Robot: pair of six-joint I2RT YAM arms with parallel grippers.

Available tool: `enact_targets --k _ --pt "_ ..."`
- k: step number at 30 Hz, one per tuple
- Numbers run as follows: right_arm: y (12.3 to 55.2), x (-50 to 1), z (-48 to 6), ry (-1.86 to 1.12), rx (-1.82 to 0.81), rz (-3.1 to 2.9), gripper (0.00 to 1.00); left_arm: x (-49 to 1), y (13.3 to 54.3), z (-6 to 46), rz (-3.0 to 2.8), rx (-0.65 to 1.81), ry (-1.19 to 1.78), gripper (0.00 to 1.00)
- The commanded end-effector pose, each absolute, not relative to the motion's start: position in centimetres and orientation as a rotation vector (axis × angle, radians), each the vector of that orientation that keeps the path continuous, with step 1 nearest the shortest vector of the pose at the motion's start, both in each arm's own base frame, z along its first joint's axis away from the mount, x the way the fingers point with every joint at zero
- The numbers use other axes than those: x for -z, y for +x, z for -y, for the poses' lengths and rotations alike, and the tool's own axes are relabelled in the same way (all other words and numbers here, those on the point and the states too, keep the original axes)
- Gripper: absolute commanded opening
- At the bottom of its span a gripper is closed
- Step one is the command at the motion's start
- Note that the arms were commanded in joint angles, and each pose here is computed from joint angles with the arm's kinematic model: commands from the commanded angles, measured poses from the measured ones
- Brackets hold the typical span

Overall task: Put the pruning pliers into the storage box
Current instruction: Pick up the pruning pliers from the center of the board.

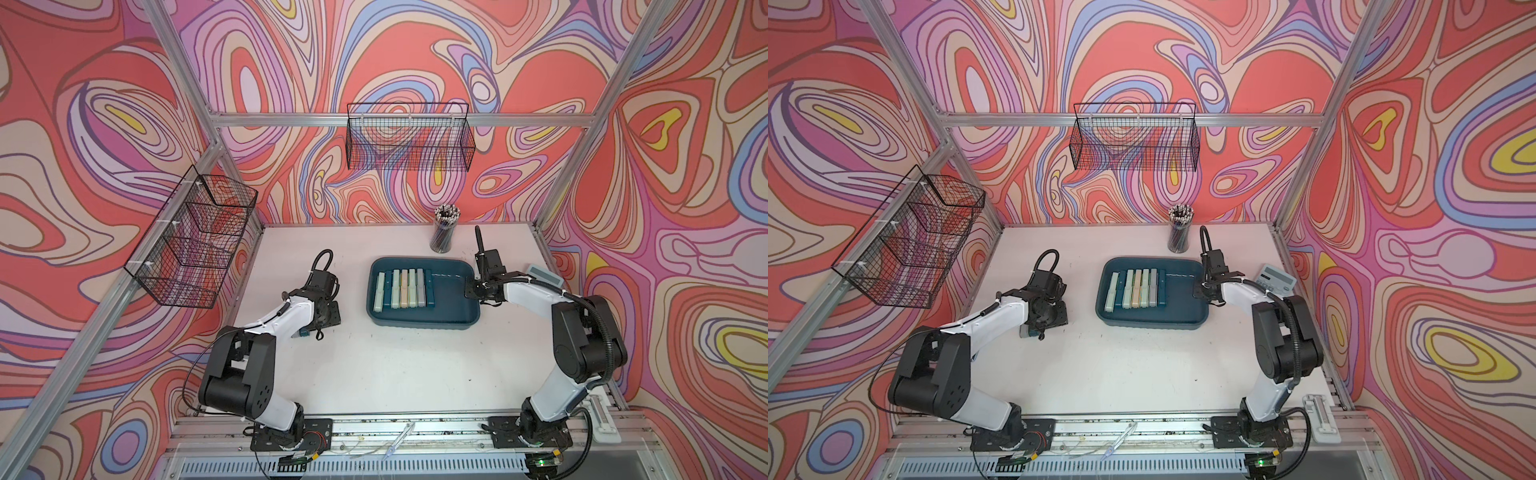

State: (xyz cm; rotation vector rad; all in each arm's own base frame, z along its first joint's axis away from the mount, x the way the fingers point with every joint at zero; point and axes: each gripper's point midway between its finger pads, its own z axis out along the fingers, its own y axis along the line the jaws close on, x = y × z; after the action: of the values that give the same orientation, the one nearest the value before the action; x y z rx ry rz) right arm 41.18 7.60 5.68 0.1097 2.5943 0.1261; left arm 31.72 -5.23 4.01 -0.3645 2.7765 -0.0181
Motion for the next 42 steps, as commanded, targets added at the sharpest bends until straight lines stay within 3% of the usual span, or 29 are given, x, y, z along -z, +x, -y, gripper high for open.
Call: enact_targets --k 1,17,27,36,42 --pt "42.5 -6.7 -8.2 0.100 -0.167 -2.540 0.09 -4.1 32.5 4.5 -2.794 -0.047 -0.330 0.52" --pt "42.8 -6.9 -8.6 0.103 -0.191 -2.530 0.10 -3.4 35.1 4.9 -2.846 -0.108 -0.225 0.38" --pt "42.1 -6.5 -8.6 0.170 -0.225 -2.532 0.09 -4.7 36.3 5.4 -2.807 -0.131 -0.163 0.18" --pt "40.4 -7.9 -7.7 0.363 -0.268 -2.445 0.09 -12.3 38.9 7.6 -2.637 -0.072 -0.057 0.12" --pt "38.8 -7.6 -8.6 0.477 -0.352 -2.392 0.10 -18.4 40.6 13.8 -2.508 0.036 0.109 0.12"
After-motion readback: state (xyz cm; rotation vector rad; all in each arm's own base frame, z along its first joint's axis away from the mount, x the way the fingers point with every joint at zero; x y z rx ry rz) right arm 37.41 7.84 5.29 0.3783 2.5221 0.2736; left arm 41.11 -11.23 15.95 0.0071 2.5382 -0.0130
